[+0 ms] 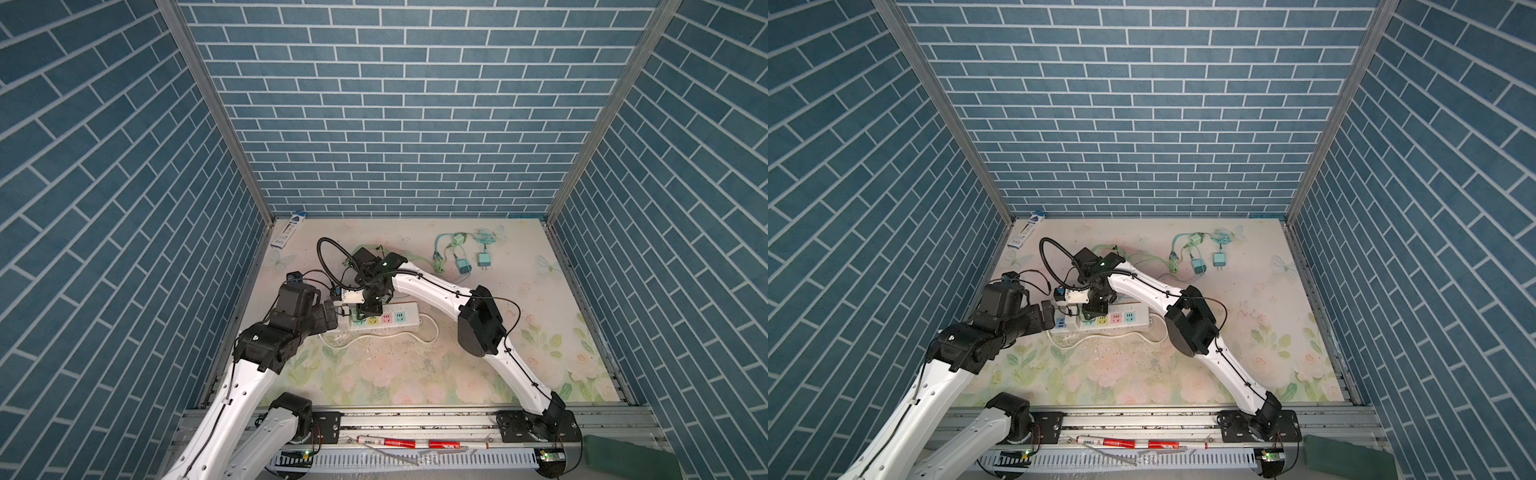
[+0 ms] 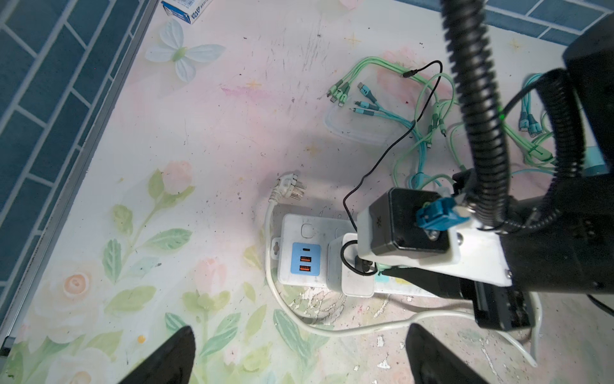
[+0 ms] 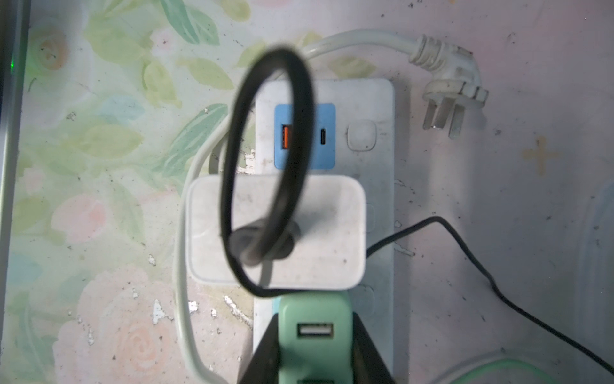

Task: Insert the plug
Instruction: 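Lower and press the green charger into the power strip socket with the right gripper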

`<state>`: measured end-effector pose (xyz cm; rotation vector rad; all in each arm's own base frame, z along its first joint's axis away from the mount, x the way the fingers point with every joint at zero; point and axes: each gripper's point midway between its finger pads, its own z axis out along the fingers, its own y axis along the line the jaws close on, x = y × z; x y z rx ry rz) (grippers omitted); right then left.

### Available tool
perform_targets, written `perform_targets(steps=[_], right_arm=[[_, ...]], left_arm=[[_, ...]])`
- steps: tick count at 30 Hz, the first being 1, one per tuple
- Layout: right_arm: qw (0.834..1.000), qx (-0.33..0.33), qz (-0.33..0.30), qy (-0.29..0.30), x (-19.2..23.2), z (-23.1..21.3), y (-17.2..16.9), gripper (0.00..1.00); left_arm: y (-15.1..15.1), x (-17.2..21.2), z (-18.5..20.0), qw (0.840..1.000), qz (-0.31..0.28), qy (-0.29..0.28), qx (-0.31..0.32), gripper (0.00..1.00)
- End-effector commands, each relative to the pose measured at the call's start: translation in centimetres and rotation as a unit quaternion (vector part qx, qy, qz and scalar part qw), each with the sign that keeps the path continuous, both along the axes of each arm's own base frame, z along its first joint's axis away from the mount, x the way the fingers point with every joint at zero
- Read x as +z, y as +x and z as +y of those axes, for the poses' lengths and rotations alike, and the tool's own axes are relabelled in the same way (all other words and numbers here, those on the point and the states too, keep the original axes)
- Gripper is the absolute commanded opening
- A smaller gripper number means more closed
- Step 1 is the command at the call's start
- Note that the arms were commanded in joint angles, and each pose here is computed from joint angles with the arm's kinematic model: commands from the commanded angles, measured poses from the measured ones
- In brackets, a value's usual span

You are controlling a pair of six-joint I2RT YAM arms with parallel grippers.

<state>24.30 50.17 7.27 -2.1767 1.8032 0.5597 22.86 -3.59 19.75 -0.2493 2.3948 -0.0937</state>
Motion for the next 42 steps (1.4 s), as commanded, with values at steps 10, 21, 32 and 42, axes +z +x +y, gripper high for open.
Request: perform_targets(steps=[10, 21, 32, 42], right_arm=[[0.997, -0.004, 0.041, -0.068, -4.5, -2.0, -2.5, 0.33], [0.999, -0.003, 0.023, -0.026, -1.2, -0.8, -1.8, 0.48], [0.999, -0.040, 0.019, 0.022, 3.2, -0.8, 0.4, 0.59], [0.996, -0.052, 0.055, 0.046, 5.3, -1.6, 0.8, 0.61]], left_arm=[[0.4, 1.2, 0.6, 1.000, -0.017, 0.012, 0.008, 1.00], [-0.3, 1.0, 0.7, 1.000, -0.016, 0.007, 0.010, 1.00], [-0.4, 1.2, 0.5, 1.000, -0.011, 0.003, 0.006, 1.00], [-0.4, 1.2, 0.4, 1.000, -0.010, -0.002, 0.007, 1.00]])
